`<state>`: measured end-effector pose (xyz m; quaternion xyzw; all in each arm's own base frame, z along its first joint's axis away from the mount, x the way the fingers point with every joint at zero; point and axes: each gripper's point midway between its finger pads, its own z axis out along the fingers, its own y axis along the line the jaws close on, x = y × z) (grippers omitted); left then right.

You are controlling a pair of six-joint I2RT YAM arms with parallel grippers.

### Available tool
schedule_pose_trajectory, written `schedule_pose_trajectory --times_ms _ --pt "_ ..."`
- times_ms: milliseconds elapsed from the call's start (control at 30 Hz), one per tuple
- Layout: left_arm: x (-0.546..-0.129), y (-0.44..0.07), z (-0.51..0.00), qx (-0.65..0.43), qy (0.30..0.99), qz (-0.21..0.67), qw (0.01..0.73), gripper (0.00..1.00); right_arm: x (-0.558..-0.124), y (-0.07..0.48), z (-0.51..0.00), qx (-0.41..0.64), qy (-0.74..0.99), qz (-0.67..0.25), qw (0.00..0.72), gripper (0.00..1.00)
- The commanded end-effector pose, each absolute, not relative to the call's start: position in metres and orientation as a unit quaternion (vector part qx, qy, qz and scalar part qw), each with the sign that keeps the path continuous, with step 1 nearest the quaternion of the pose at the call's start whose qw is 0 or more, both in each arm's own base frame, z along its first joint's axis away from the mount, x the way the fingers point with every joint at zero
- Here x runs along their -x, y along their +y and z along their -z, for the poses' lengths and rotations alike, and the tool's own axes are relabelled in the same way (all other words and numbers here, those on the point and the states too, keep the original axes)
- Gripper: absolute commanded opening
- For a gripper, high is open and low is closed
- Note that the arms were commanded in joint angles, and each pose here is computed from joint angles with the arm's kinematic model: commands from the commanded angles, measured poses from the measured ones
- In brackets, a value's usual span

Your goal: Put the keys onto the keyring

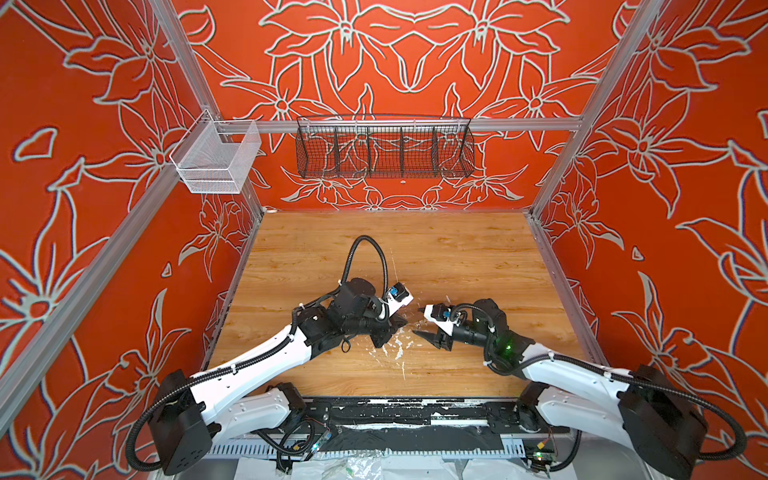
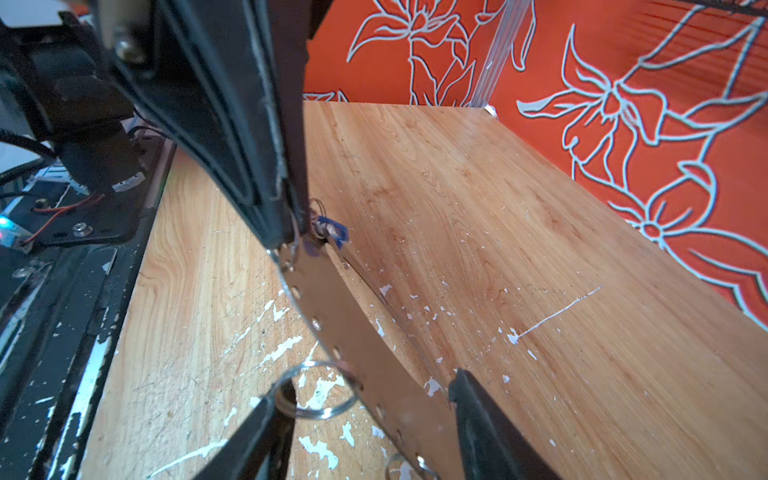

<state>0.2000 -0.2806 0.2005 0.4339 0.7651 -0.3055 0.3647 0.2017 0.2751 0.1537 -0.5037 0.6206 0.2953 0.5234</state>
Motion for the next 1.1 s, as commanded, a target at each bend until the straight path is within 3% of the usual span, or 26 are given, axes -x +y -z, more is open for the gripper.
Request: schedule_pose_trajectory --times_ms 0,367,500,733,767,800,867,967,1067 --pt "-0.199 -0.289 -0.22 -0.449 0.743 0.32 0.379 0.0 -0.195 0.284 -0.171 0.521 0.593 -0.315 0.527 0.47" --pt "-0.209 -0.283 -0.224 -0.417 0.757 0.304 0.4 0.0 -0.195 0.288 -0.169 0.52 0.601 -0.321 0.515 0.0" --pt "-0.224 -0.27 -0.228 -0.363 0.775 0.281 0.434 0.0 -0.196 0.287 -0.171 0.511 0.605 -0.321 0.519 0.0" --pt "-0.211 -0.271 -0.245 -0.359 0.744 0.326 0.459 0.0 -0.192 0.294 -0.175 0.501 0.604 -0.346 0.513 0.0" --pt "-0.21 -0.272 -0.246 -0.359 0.742 0.329 0.461 0.0 -0.19 0.296 -0.176 0.501 0.601 -0.353 0.512 0.03" --pt "-0.209 -0.272 -0.246 -0.36 0.74 0.332 0.461 0.0 -0.188 0.297 -0.178 0.5 0.597 -0.361 0.513 0.16" --pt "-0.209 -0.272 -0.246 -0.361 0.738 0.332 0.464 0.0 -0.185 0.298 -0.184 0.492 0.588 -0.377 0.519 0.29" --pt "-0.213 -0.269 -0.245 -0.352 0.739 0.324 0.474 0.0 -0.183 0.296 -0.193 0.474 0.583 -0.392 0.53 0.32" --pt "-0.217 -0.266 -0.244 -0.345 0.738 0.316 0.487 0.0 -0.193 0.292 -0.201 0.44 0.603 -0.388 0.541 0.28"
